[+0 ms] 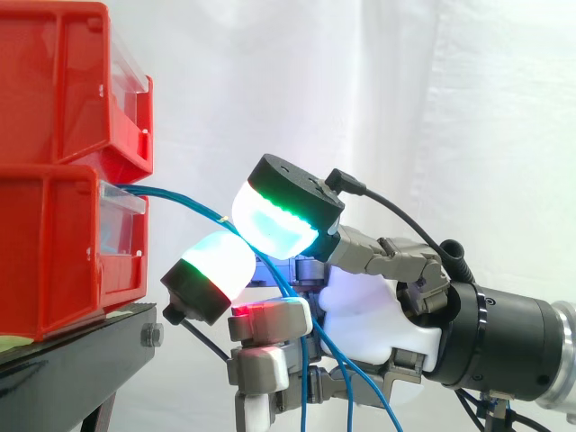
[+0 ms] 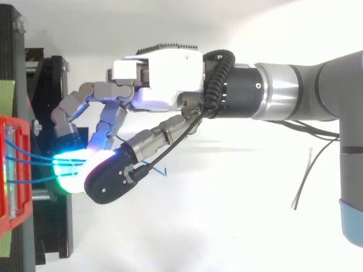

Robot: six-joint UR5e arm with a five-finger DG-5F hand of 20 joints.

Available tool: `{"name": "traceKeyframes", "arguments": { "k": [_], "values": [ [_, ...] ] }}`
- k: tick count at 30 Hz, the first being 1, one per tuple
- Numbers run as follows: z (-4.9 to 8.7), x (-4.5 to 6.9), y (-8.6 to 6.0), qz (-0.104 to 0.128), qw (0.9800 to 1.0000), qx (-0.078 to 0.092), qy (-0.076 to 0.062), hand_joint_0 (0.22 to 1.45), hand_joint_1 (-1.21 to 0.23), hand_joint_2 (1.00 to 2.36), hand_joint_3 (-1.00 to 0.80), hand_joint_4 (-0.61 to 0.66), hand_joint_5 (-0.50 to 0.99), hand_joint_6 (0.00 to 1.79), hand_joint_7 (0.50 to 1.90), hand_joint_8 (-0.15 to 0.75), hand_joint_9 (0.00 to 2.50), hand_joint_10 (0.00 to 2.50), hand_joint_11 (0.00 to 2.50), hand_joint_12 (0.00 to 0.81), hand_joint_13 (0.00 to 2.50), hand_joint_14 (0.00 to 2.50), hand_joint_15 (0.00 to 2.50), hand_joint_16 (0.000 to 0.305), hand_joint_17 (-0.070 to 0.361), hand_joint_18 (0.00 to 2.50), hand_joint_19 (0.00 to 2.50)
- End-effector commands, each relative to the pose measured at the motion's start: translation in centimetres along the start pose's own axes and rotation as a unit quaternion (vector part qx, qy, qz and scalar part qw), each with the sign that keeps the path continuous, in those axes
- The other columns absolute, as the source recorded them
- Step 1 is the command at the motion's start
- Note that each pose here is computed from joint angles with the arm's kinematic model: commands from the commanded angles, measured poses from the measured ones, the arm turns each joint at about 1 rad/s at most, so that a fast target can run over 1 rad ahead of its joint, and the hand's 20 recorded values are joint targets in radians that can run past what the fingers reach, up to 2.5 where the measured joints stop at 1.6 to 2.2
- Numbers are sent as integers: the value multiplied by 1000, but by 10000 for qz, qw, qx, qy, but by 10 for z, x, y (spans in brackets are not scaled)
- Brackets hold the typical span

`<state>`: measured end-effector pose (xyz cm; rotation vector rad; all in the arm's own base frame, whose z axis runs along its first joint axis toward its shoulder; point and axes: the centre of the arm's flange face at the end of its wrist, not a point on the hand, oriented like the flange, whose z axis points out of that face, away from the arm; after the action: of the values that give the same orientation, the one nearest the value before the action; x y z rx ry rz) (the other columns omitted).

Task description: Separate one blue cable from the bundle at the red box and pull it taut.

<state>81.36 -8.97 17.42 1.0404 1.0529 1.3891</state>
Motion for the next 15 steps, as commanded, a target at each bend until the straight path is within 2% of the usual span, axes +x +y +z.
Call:
{"name": "traceKeyframes", "arguments": {
  "k": [1, 2, 4, 6, 9, 10, 11, 15],
  "values": [
    [-1, 1, 0, 33, 10000, 56, 25, 633, -743, 1018, -222, 122, -158, 881, 1176, 315, 1099, 11, 1518, 386, 1150, 28, 1025, 46, 103, 967, 567],
    [0, 1, 1, 33, 10000, 56, 33, 633, -742, 1018, -223, 120, -158, 880, 1179, 319, 1100, 10, 1541, 384, 1151, 27, 1040, 46, 103, 967, 567],
    [-1, 0, 0, 32, 10000, 72, 40, 633, -741, 1018, -224, 119, -159, 880, 1177, 293, 1088, 2, 1752, 364, 1186, 25, 1213, 46, 104, 968, 609],
    [0, -1, 5, 15, 10000, 57, 56, 634, -740, 1018, -228, 120, -159, 880, 1173, 288, 1078, 7, 1824, 355, 1200, 22, 1281, 46, 104, 973, 625],
    [1, -1, 16, -33, 10000, 34, 73, 634, -742, 1018, -222, 108, -159, 881, 1166, 291, 1038, 146, 1779, 353, 1218, 19, 1336, 47, 105, 975, 653],
    [0, -2, 19, -81, 9999, 64, 65, 642, -756, 1018, -220, 86, -159, 879, 1181, 296, 986, 307, 1703, 355, 1216, 21, 1347, 47, 106, 978, 664],
    [0, -2, 22, -96, 9999, 72, 65, 645, -765, 1018, -216, 79, -159, 879, 1183, 290, 954, 362, 1683, 353, 1217, 19, 1355, 47, 106, 979, 665],
    [-2, -2, 25, -178, 9996, 217, 69, 654, -794, 1019, -211, 61, -160, 883, 1175, 294, 934, 419, 1690, 352, 1230, 16, 1436, 48, 108, 995, 663]
  ]
}}
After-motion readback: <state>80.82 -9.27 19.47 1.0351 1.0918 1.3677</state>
